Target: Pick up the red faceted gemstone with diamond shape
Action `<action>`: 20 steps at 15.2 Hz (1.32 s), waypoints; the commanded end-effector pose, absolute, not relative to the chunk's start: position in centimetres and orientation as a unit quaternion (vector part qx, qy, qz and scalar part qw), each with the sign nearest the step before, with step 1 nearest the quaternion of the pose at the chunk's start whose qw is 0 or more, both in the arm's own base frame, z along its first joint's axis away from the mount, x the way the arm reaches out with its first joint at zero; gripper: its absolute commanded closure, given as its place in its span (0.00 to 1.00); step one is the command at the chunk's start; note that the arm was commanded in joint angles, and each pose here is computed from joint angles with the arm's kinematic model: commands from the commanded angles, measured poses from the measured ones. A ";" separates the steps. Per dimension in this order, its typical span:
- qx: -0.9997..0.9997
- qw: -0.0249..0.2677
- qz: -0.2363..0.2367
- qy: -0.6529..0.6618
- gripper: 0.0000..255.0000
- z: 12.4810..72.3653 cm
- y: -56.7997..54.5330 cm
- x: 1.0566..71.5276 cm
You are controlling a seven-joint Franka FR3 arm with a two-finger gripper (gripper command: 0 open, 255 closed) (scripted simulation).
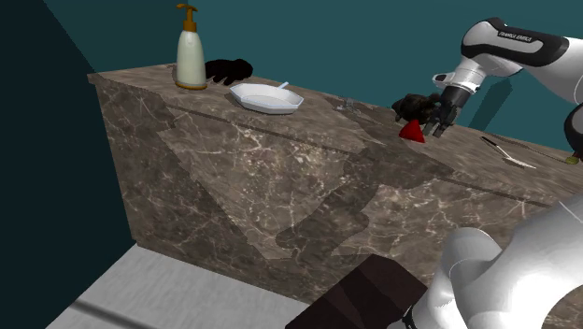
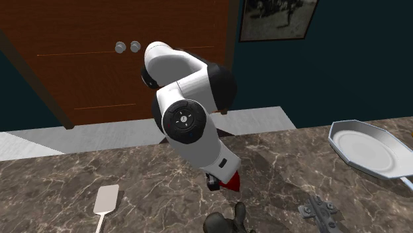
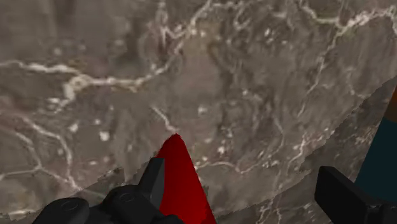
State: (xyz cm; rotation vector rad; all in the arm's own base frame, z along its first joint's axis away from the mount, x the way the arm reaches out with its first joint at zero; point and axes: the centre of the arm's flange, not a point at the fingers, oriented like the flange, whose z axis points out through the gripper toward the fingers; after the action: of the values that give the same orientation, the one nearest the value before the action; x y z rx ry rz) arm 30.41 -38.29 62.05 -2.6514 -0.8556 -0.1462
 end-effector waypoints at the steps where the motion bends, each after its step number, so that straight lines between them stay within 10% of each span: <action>1: -0.935 0.176 -0.052 -0.303 0.00 60.9 -38.2 30.5; 4: -0.935 0.176 -0.052 -0.303 0.00 60.6 -38.2 30.5; 5: -0.935 0.176 -0.052 -0.303 1.00 60.6 -38.2 30.5; 20: -0.935 0.176 -0.052 -0.303 1.00 63.7 -38.2 30.5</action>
State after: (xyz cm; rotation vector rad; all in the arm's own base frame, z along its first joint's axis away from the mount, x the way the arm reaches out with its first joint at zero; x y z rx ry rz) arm 30.45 -38.35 63.20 -2.6480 -0.8587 -0.1470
